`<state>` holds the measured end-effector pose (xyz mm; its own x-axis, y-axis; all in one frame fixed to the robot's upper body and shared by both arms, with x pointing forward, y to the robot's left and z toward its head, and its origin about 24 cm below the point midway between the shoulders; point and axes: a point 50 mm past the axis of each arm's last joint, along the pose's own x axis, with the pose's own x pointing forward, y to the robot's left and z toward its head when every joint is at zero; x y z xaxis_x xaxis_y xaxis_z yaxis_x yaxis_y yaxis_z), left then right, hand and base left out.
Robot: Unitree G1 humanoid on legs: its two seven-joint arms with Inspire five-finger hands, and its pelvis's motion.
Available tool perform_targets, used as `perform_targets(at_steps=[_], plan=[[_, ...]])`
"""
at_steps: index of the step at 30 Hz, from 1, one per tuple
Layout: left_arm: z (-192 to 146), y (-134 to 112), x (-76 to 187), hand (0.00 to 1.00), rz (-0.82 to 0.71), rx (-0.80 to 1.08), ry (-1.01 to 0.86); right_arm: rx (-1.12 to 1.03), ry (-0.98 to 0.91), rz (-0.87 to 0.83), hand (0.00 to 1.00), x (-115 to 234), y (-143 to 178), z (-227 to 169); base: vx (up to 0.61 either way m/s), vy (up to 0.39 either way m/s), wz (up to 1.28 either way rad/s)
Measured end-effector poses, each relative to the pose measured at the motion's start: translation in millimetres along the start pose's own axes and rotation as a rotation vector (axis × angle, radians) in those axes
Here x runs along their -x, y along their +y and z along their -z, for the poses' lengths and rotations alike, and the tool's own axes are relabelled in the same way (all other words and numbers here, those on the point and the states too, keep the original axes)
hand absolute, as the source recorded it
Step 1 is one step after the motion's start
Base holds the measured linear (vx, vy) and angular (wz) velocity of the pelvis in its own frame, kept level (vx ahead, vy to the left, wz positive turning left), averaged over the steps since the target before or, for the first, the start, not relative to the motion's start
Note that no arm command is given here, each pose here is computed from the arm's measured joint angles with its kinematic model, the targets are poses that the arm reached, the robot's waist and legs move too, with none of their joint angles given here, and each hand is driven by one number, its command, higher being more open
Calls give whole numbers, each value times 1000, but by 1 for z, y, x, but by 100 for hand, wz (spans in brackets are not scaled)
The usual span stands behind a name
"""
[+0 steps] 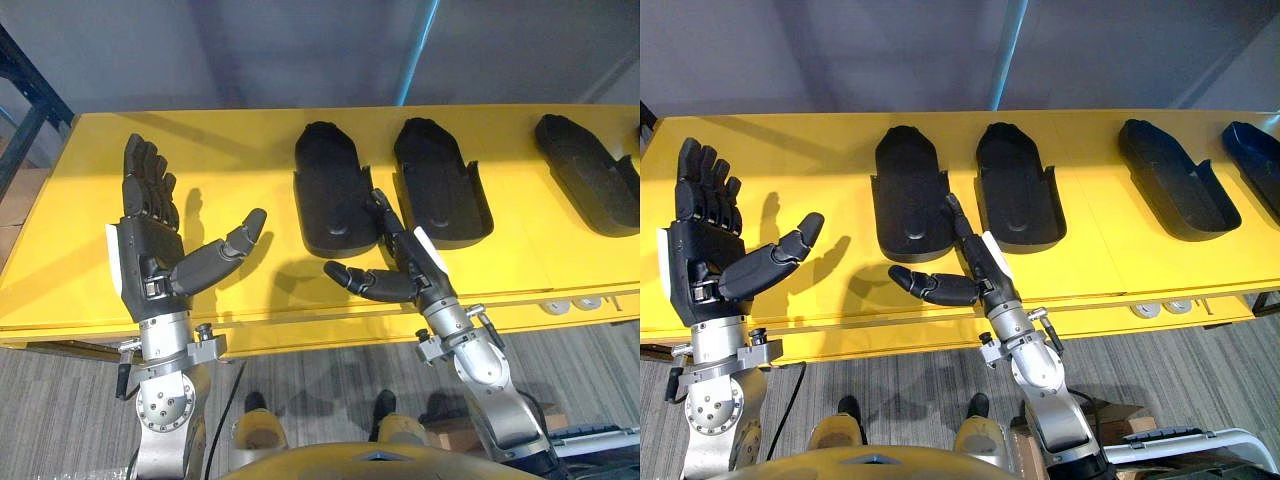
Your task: Walk over and take three plastic housings, then place them on the shelf
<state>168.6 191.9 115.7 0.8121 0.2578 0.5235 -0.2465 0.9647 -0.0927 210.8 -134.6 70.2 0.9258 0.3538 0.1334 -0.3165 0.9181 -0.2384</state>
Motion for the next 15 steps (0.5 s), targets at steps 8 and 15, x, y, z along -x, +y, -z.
perform_targets(at_steps=[8, 15], plan=[[0, 0, 0, 100, 1, 1, 0, -10, -12, -68, 100, -3, 10, -2, 0, 0, 0], [0, -1, 0, 100, 3, 3, -1, -10, -30, -92, 100, -7, 14, -5, 0, 0, 0]])
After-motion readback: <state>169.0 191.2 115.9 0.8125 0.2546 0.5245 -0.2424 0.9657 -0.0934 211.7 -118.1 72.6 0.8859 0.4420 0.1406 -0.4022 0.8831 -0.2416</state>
